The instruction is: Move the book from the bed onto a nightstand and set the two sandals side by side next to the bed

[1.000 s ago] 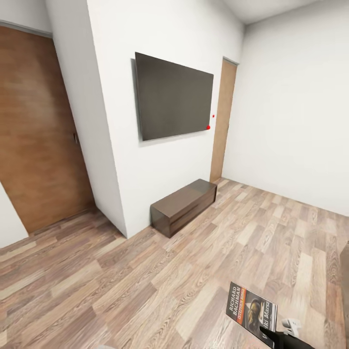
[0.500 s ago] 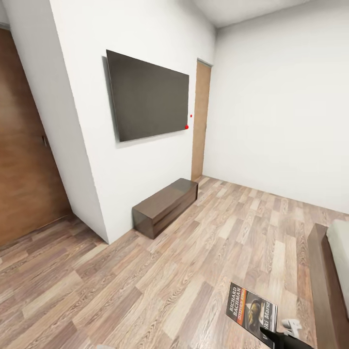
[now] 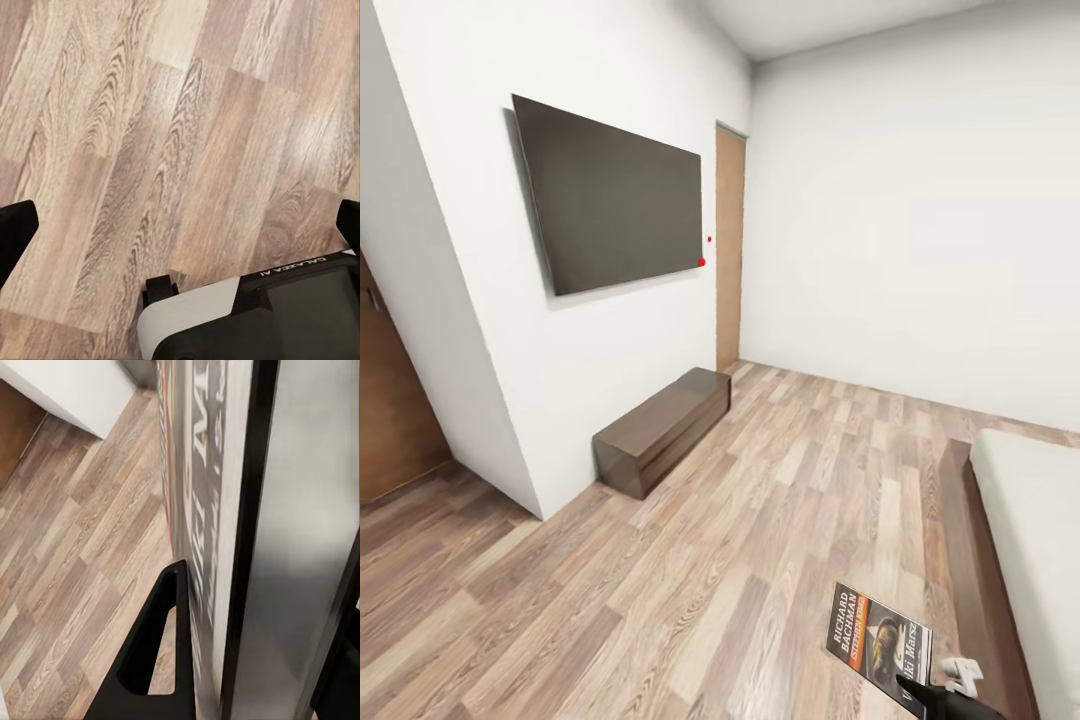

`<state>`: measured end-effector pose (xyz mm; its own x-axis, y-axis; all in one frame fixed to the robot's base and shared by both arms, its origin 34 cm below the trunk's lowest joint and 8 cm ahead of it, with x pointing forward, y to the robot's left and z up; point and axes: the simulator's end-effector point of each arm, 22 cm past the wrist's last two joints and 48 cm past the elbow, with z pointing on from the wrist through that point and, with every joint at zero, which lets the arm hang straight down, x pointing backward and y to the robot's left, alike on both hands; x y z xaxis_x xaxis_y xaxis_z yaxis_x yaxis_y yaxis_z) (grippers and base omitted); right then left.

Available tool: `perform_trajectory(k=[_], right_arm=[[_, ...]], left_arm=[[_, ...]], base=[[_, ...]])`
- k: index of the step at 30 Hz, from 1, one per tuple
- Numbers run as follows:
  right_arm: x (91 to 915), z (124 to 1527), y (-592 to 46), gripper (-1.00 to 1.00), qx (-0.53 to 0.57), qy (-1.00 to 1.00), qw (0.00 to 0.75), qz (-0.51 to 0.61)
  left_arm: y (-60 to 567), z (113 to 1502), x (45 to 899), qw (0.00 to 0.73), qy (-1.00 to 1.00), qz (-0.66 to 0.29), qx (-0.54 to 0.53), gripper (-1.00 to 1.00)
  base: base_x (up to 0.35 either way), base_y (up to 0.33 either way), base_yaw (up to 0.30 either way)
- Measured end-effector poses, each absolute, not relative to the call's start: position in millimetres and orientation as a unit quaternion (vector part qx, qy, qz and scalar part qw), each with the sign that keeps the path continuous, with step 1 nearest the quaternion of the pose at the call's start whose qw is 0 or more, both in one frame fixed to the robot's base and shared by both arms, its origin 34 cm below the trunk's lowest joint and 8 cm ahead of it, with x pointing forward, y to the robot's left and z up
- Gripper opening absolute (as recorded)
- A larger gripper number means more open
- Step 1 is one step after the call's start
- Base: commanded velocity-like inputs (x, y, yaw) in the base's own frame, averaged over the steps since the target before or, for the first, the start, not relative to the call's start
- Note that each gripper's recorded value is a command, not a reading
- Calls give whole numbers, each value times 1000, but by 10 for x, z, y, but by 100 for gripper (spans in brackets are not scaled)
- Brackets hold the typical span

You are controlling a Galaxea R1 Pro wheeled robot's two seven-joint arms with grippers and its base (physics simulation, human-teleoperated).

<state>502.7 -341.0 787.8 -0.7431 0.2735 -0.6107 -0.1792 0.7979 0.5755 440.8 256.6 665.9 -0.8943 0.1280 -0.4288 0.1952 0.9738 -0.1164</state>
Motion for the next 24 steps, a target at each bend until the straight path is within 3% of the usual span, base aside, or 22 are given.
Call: perform_trajectory(k=[12, 17, 24], right_arm=[[5029, 7879, -3410, -100, 27, 878, 358, 317], [5034, 7882, -3411, -100, 28, 878, 359, 317], [5030, 7884, -3410, -100, 28, 878, 358, 317]], left_arm=[[2568, 6659, 4408, 214, 970, -78, 83, 100], [2568, 6659, 4408, 214, 970, -78, 83, 100], [2569, 6661, 4407, 215, 970, -78, 83, 100]], base=[[0, 0, -268], [15, 5, -69], [207, 123, -6]])
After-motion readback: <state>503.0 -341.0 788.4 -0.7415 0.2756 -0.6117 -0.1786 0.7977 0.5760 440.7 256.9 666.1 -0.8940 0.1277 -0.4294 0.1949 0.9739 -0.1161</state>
